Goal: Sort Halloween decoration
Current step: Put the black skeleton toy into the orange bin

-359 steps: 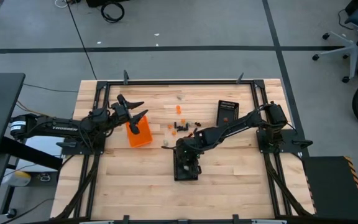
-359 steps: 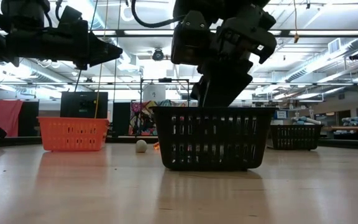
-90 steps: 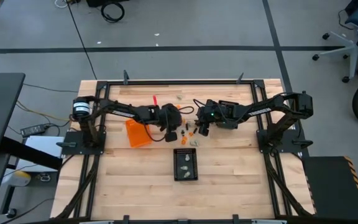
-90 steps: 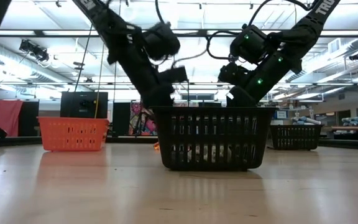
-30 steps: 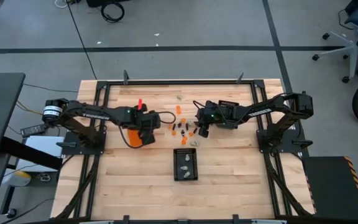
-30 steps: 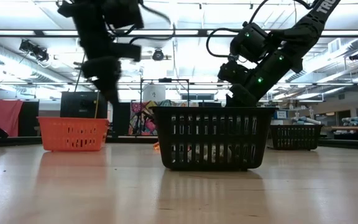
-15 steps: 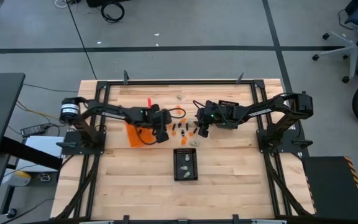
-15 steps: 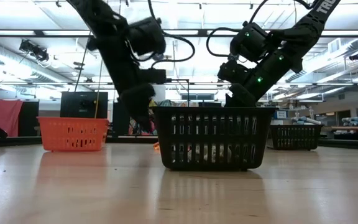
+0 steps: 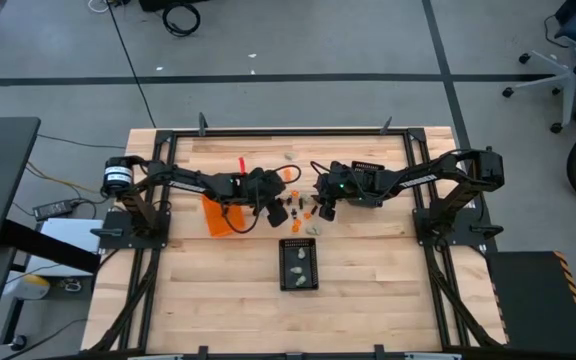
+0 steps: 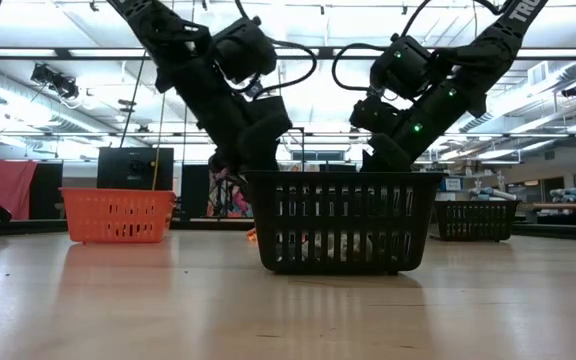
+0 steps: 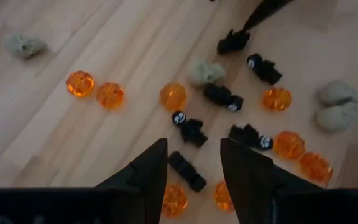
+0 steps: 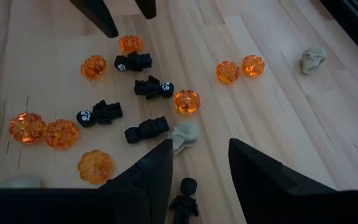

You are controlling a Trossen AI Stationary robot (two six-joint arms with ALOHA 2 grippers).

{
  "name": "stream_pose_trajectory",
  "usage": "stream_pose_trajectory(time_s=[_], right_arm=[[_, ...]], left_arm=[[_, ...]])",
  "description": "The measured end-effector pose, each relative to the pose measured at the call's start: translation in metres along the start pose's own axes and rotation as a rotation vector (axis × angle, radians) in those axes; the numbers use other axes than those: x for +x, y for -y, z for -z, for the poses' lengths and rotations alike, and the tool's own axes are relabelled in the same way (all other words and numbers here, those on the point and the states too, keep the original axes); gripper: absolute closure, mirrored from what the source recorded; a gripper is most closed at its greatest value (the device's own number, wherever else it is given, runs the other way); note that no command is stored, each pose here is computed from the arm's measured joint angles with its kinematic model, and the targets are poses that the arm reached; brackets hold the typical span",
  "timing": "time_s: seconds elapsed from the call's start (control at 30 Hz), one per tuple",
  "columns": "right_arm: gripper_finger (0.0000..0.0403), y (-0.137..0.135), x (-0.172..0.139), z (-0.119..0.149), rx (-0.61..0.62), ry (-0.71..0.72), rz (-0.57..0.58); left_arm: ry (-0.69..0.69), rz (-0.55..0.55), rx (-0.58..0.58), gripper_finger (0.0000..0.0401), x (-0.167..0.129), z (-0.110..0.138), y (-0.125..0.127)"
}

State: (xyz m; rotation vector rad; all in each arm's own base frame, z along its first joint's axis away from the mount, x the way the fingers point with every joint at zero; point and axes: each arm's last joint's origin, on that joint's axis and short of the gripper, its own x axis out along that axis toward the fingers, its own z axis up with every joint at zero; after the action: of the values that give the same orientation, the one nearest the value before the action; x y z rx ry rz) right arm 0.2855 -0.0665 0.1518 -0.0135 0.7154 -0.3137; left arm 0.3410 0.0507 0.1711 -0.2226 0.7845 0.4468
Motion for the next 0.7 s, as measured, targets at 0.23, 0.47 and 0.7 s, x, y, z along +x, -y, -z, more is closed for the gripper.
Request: stream_pose_trajectory(time_s=[0.23,0.47,0.7], right_arm=[[0.0243,0.000,0.000,0.000,0.000,0.005,0.000],[0.0243,0.000,0.000,0.000,-0.007,0.000,0.000],[0.0243,0.000,0.000,0.000,-0.009,-0.001,0.000]], left_arm=[[-0.001,-0.027,-0.006,0.0243,0.015,0.004,-0.004],[-0.062,-0.048,0.021,0.0243,0.031,0.016,-0.005],[-0.098,-0.041,0.046,0.0244,0.040,0.023,-0.005]])
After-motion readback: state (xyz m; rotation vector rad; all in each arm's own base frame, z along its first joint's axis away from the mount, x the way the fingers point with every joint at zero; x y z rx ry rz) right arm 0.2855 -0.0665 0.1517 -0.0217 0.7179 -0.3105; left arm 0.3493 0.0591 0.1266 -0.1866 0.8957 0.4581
